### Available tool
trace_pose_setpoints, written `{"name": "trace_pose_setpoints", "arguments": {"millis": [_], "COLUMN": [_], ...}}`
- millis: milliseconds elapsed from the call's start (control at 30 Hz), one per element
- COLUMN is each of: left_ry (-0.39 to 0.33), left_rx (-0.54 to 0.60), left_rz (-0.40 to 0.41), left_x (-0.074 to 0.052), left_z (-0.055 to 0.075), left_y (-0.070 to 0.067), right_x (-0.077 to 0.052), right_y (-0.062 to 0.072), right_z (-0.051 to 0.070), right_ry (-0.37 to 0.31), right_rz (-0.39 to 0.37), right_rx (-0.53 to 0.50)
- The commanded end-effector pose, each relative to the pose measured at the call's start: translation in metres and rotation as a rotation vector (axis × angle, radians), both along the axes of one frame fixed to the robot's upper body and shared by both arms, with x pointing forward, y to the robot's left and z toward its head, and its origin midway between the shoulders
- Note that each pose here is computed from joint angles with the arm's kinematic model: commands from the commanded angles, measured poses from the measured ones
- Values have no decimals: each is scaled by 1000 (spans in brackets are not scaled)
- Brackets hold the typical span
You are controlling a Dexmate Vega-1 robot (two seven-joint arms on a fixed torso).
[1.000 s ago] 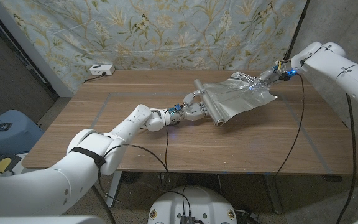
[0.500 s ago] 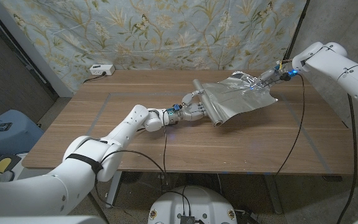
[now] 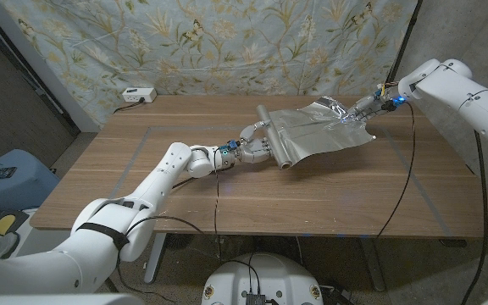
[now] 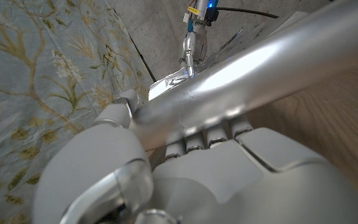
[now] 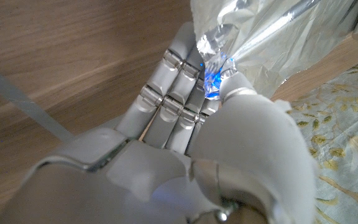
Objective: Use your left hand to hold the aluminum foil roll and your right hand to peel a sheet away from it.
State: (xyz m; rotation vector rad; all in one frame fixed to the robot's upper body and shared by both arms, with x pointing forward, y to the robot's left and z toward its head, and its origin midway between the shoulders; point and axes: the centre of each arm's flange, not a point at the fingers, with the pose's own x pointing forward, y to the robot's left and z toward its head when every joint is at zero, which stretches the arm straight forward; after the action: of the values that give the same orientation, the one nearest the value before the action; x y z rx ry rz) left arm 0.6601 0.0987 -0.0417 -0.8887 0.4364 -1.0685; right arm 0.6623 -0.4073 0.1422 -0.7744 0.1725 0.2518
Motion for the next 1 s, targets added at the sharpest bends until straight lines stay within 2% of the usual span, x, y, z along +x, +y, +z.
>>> {"name": "trace_pose_setpoints", "arguments": {"millis": [33, 300, 1000], "left_ry": [-1, 2, -1], "left_rx": [-5, -8, -19], "left_rz": [42, 62, 78], "left_x": [-7, -10, -18], "left_z": [1, -1, -6], "left_y": [22, 33, 50], "right_x": [9, 11, 8], "right_y": [3, 6, 10], "right_z": [0, -1, -1], "right_ry": [9, 14, 18], "right_rz": [-12, -18, -38], "right_rx": [1, 1, 3]}}
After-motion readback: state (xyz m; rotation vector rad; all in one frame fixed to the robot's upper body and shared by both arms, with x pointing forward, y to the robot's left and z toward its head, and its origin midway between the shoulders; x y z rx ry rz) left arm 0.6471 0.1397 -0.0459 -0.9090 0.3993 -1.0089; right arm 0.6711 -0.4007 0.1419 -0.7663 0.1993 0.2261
